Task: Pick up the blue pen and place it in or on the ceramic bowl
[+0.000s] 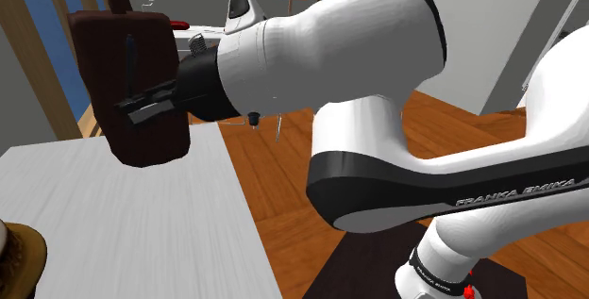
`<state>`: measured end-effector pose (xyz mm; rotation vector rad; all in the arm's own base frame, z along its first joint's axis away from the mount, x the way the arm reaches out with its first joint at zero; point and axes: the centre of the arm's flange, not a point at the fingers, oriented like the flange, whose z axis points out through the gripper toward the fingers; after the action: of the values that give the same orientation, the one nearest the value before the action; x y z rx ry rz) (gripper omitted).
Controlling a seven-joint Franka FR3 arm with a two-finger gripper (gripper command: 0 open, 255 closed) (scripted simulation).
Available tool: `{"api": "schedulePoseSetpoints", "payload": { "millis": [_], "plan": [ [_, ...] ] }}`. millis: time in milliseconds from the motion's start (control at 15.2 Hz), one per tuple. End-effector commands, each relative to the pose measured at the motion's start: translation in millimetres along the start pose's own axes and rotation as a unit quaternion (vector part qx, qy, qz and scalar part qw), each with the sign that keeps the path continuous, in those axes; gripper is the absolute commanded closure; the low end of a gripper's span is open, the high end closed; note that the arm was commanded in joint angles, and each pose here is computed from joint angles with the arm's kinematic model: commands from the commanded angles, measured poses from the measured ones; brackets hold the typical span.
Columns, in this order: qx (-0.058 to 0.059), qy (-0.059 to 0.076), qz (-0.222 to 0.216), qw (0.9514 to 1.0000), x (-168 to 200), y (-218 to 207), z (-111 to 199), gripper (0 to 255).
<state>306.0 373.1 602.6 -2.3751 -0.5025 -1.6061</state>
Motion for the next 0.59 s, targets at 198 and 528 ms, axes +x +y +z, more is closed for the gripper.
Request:
{"api": "schedulePoseSetpoints", "payload": {
  "millis": [198,528],
  "plan": [
    [0.000,0.000,0.000,1.0000,26,0,-10,255],
    [0.000,0.000,0.000,1.0000,50,0,-20,255]
  ]
}}
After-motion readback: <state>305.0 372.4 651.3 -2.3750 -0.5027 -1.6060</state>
